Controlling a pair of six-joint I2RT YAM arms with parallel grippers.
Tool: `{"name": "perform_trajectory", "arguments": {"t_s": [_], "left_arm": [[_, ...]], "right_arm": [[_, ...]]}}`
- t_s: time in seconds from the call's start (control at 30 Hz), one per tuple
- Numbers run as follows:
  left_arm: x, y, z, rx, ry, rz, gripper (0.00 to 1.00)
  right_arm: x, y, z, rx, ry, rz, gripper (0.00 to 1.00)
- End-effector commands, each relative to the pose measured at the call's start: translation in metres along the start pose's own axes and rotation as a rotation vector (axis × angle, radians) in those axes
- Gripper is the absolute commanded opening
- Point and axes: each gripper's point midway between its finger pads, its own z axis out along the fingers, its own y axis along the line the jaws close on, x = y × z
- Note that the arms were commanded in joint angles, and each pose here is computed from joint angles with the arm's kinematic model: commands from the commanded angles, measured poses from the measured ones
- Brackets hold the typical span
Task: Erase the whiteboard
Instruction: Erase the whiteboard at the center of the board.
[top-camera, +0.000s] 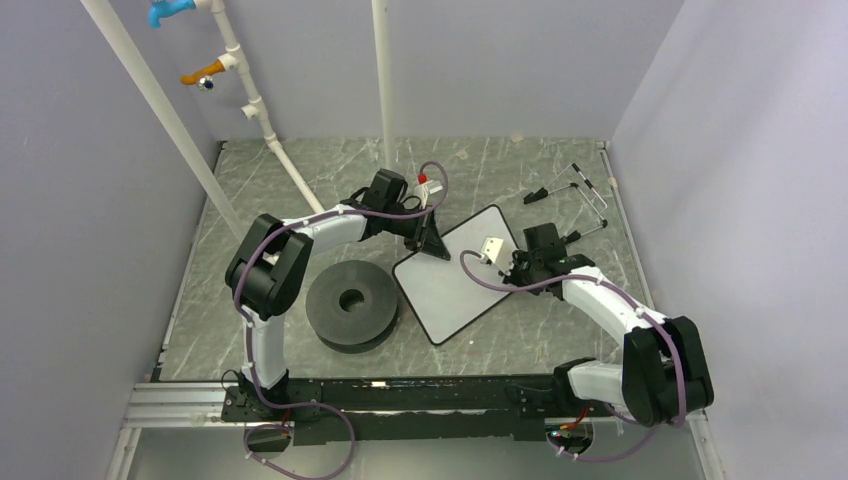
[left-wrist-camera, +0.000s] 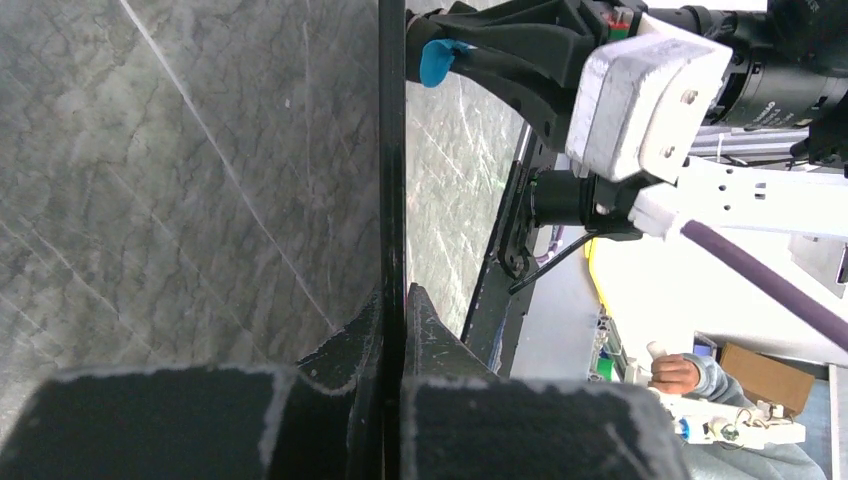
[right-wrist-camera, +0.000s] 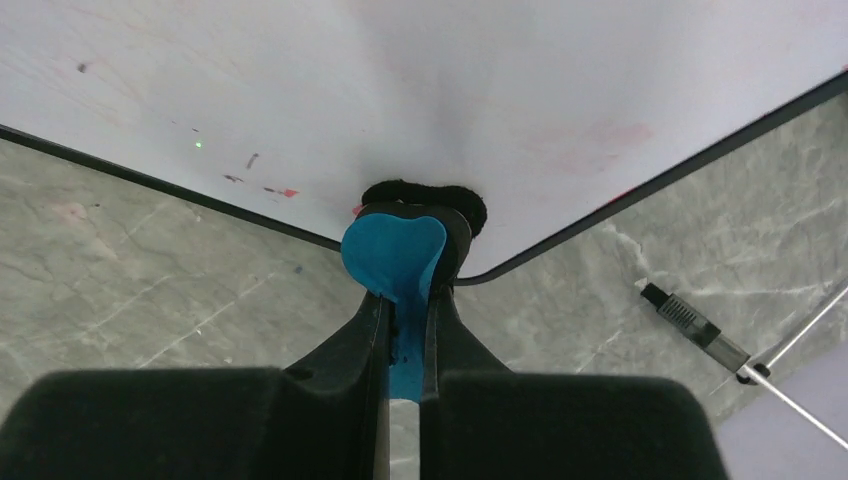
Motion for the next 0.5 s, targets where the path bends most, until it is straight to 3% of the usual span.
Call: {"name": "perform_trajectory", "arguments": {"t_s": [0.0,0.13,0.23,0.47], "left_arm": [[-0.015,-0.049,-0.013,0.129,-0.020,0.126,0.00],[-0.015,-0.049,-0.013,0.128,-0.020,0.127,0.00],[-0.015,-0.048,-0.012,0.127,-0.020,0.125,0.00],[-0.012,-0.045,-0.012,0.126,-0.014,0.108,0.00]], "right_arm": [[0.005,0.000,-0.001,-0.023,0.014,-0.024,0.00],[-0.008,0.043,-0.002,-0.211,-0.059,-0.149,0.00],[-0.021,0.057,-0.002,-0.243,-0.095,-0.206,0.00],[-0.031,-0.032,-0.010,0.168,-0.070,0.009,0.00]]}}
